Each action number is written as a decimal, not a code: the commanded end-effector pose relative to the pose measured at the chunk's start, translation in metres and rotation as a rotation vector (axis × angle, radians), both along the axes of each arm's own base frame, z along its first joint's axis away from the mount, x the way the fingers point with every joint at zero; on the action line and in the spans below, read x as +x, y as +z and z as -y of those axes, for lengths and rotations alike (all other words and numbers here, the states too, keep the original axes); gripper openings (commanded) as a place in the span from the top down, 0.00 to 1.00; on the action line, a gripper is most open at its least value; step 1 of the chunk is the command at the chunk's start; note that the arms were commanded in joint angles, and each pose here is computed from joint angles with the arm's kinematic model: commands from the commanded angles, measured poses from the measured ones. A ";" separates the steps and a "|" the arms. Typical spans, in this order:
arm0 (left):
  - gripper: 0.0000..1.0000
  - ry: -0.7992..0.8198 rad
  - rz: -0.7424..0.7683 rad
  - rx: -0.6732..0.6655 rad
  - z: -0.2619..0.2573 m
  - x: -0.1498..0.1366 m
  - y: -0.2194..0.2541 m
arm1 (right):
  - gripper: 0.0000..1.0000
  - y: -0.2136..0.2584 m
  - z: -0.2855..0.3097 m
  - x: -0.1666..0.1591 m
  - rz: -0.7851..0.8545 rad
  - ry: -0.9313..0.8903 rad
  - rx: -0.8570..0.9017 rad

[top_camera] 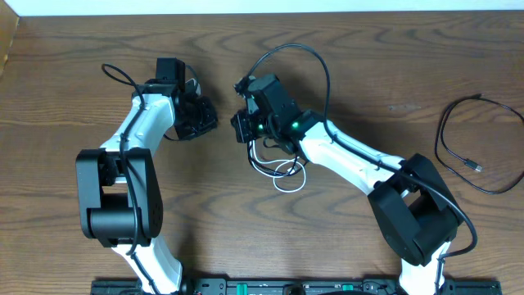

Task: Untangle cables

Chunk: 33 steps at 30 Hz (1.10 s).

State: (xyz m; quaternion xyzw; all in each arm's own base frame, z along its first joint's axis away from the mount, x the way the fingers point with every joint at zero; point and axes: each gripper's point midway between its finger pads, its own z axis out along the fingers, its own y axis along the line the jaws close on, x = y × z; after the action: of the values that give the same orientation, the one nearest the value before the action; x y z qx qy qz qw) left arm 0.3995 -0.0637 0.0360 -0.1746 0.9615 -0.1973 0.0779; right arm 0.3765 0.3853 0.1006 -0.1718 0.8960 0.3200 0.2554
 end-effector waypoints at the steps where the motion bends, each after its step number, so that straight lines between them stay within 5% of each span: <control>1: 0.91 0.010 -0.013 0.008 -0.001 -0.002 -0.004 | 0.91 -0.009 0.020 0.010 0.030 -0.037 -0.094; 17: 0.83 0.010 -0.001 0.008 -0.001 0.000 -0.003 | 0.55 -0.042 0.027 -0.016 -0.056 0.004 -0.214; 30: 0.75 0.010 0.010 0.007 -0.001 0.003 -0.002 | 0.53 -0.080 0.034 -0.020 -0.058 -0.025 -0.336; 33: 0.74 0.010 0.010 0.007 -0.001 0.003 -0.003 | 0.61 -0.094 0.037 -0.024 -0.085 -0.020 -0.362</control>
State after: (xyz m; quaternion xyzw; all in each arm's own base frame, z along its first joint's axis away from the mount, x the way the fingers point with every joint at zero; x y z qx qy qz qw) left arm 0.4046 -0.0637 0.0373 -0.1759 0.9599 -0.1997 0.0880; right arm 0.3536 0.3517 0.0195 -0.1901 0.9467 0.1748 0.1926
